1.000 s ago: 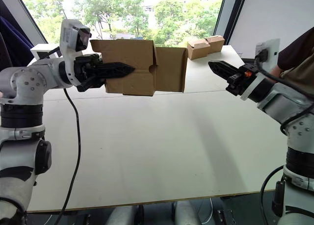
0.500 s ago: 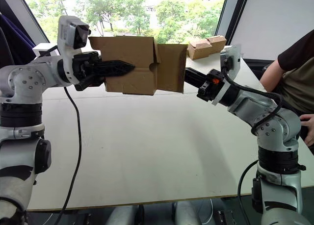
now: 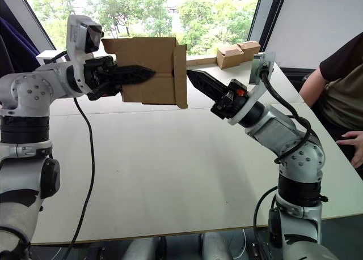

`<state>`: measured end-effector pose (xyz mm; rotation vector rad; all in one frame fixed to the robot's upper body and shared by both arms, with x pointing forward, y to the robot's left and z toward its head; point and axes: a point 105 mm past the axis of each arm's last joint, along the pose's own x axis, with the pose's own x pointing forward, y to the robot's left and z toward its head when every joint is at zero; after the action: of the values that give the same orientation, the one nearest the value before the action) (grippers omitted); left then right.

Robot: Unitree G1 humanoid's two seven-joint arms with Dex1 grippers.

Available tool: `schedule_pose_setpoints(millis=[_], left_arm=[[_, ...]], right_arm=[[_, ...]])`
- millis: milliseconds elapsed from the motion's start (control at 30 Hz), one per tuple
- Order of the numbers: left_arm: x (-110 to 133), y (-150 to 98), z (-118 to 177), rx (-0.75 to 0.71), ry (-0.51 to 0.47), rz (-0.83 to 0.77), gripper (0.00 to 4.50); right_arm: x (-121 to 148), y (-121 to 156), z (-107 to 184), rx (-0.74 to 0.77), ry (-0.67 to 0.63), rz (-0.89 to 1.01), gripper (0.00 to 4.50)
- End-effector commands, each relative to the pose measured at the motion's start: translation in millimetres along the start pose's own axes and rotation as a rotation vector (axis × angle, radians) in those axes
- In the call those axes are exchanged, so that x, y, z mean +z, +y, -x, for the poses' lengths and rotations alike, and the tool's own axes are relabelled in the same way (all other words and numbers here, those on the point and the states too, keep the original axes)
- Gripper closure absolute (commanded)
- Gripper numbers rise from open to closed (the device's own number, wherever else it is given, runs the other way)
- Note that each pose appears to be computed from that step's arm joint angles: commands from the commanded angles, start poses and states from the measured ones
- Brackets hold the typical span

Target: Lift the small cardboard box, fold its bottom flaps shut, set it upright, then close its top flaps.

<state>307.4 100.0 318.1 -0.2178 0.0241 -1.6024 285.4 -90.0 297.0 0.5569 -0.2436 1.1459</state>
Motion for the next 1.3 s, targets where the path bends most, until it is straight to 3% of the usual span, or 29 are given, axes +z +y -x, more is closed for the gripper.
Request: schedule_pose_setpoints(millis=[33,167,1033,1133,1233,1300], left_arm=[[14,-7,1,-0.015,-0.016,-0.049,4.5],[14,-6,1,-0.012,-0.02,-0.049,4.5],[20,-6,1,-0.008,-0.057,-0.046,4.5],[20,-7,1,-0.012,-0.058,-0.045,4.5],[20,-7,1,-0.013,-0.06,-0.044,4.5],[19,-7,1,-0.012,-0.06,-0.043,4.5]], right_arm=[[11,9,-2,0.056,-0.094,-0.058,3.72],[11,7,-1,0.051,-0.132,-0.099,2.21],[-14,8,3,0.019,-0.241,-0.32,2.21],[-15,8,2,0.011,-0.248,-0.327,2.87],[-15,8,2,0.006,-0.253,-0.332,3.86],[-15,7,1,0.001,-0.258,-0.335,3.86]])
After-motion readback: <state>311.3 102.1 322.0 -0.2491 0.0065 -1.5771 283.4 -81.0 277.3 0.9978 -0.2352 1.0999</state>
